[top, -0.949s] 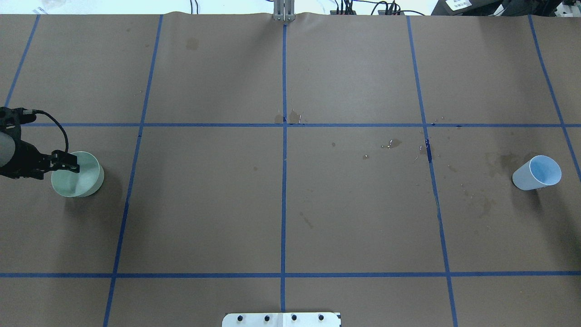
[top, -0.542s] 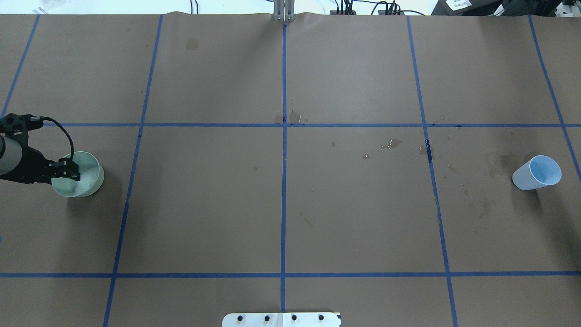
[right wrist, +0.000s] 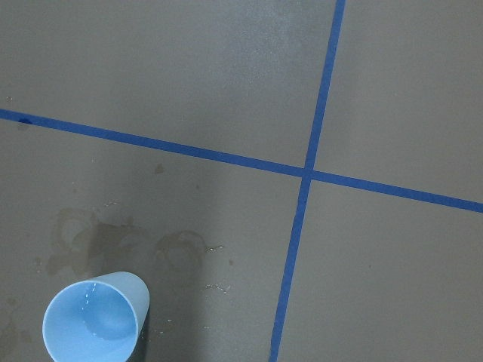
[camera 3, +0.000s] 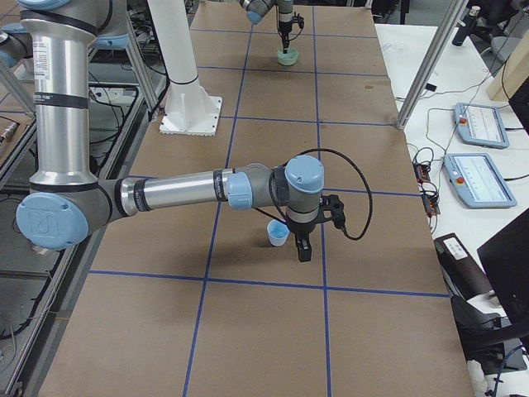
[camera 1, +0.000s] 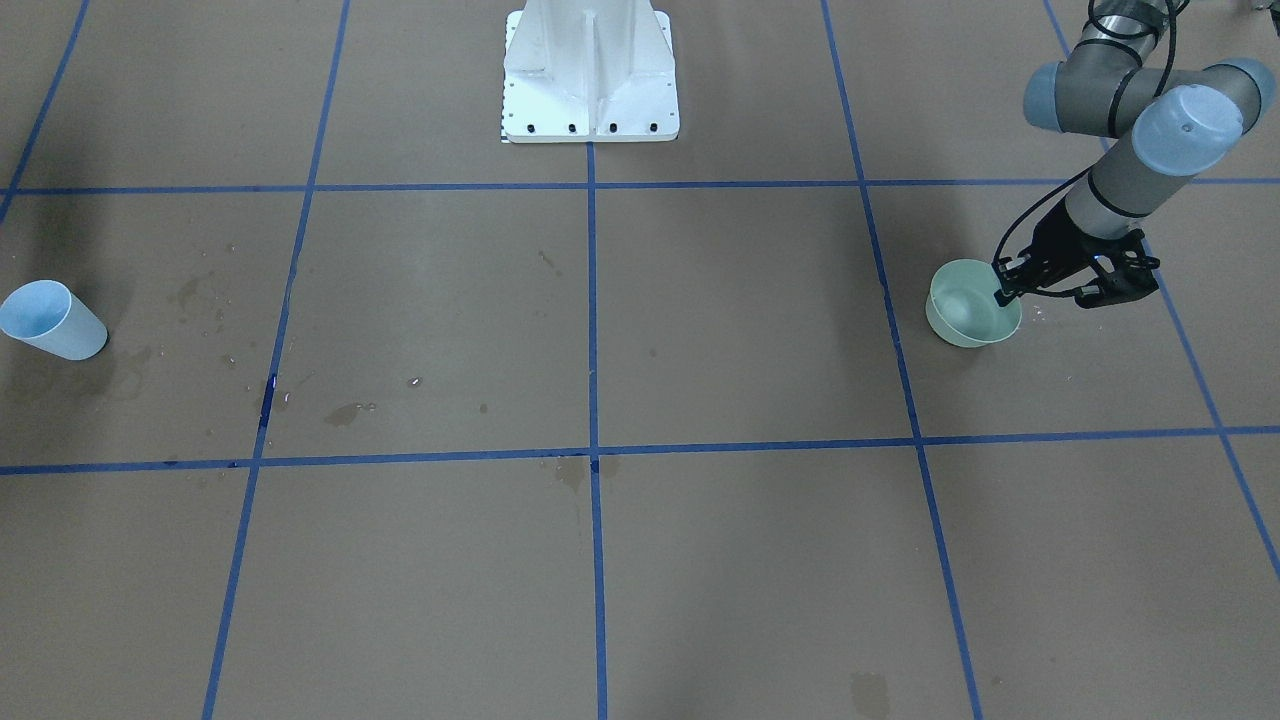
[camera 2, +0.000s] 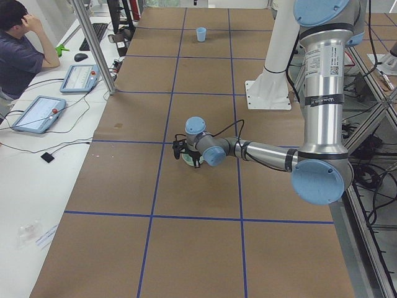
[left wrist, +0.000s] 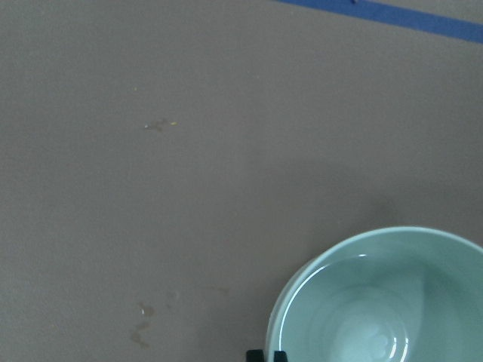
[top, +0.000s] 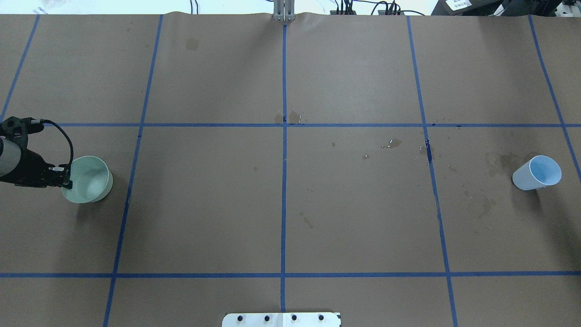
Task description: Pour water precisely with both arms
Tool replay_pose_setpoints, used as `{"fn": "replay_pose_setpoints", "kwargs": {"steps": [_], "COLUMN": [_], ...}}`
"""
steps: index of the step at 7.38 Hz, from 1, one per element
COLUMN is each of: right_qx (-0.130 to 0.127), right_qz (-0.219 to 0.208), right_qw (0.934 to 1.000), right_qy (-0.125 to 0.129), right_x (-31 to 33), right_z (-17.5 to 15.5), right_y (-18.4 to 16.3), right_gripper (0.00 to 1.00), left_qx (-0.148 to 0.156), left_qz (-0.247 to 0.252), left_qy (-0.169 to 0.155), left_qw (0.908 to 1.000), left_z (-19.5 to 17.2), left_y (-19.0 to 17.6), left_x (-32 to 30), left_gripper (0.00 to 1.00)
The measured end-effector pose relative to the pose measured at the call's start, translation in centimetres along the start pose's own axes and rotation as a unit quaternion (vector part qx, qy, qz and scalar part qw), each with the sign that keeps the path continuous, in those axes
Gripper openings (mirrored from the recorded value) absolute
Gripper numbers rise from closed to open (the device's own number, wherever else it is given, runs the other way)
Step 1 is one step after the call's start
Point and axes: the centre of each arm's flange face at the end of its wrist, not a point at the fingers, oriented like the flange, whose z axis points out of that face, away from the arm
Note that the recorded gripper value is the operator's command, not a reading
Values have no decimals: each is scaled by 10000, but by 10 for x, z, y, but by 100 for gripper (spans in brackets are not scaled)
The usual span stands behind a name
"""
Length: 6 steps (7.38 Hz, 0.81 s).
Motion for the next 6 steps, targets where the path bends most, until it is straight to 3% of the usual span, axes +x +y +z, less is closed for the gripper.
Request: {"fn": "replay_pose_setpoints", "kwargs": {"steps": [3,6], "right_qx": [-56,-76], "right_qz": [61,113], "right_qw": [9999,9987], "right_qy": [-99,-483], "right_x": [2,0], "right_z": [5,9], "right_y": [4,12], "right_gripper": [100,100], "left_qx": [-256,-415], "left_qz": [-231,-790], "left_qy": [343,415], "left_qw": [9988,9951], "left_z": [-60,-116], "left_y": [-24,-54], "left_x": [63,259], "left_gripper": [0,0]}}
